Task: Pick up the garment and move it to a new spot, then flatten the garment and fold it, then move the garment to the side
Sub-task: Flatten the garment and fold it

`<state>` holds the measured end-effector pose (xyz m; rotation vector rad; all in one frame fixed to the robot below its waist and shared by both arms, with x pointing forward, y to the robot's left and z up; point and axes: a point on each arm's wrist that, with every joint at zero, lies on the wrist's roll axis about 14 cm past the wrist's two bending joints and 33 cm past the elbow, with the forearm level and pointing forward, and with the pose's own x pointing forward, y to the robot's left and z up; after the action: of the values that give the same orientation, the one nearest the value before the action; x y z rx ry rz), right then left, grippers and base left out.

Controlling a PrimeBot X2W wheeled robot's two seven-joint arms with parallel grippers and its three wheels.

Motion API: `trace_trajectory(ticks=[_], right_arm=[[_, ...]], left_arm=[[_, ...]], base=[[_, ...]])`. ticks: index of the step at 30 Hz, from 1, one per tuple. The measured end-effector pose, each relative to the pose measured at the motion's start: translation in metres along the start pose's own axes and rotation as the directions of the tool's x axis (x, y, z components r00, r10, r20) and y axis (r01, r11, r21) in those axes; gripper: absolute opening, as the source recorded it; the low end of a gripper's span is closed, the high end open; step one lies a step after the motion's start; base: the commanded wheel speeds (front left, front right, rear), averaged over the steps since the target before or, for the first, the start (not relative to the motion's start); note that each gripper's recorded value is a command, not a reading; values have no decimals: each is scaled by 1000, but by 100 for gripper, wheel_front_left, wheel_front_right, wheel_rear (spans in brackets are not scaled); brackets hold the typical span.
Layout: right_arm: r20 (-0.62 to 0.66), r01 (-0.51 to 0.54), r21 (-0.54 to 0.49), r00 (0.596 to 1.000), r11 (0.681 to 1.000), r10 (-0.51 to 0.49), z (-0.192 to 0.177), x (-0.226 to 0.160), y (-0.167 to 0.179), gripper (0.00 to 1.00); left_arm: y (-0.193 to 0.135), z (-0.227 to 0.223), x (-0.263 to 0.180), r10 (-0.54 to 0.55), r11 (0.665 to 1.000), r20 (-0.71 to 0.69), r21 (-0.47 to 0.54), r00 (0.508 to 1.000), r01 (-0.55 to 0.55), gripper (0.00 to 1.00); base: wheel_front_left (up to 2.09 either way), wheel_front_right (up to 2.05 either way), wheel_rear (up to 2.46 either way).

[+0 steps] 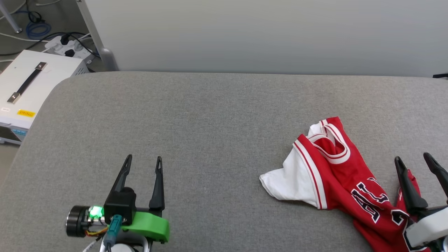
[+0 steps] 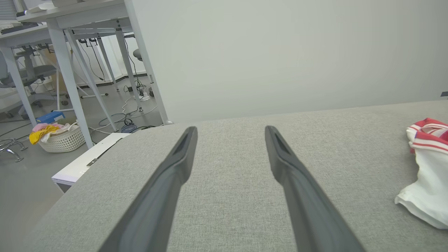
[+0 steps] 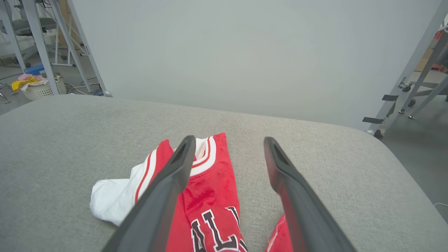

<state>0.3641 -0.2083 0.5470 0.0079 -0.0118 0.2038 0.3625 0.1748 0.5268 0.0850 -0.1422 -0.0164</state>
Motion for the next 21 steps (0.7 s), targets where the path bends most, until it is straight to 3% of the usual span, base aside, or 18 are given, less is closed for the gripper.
trace_trajectory(ticks=[5,11,15,21], right_arm=[[125,-14,6,992,1000,13,17,5,23,100],[136,-23,17,990,1000,20,10,7,38,100],[124,-13,8,992,1000,12,5,8,36,100],[124,5,-9,992,1000,-4,3,16,30,100]], left_arm=[[-8,21,19,-100,995,67,37,993,98,100],[-33,41,57,-289,955,107,98,951,279,100],[-66,28,79,-430,894,-40,122,902,431,100],[-121,21,96,-613,762,-249,65,750,644,100]], base=[[0,0,0],[0,0,0],[0,0,0],[0,0,0]])
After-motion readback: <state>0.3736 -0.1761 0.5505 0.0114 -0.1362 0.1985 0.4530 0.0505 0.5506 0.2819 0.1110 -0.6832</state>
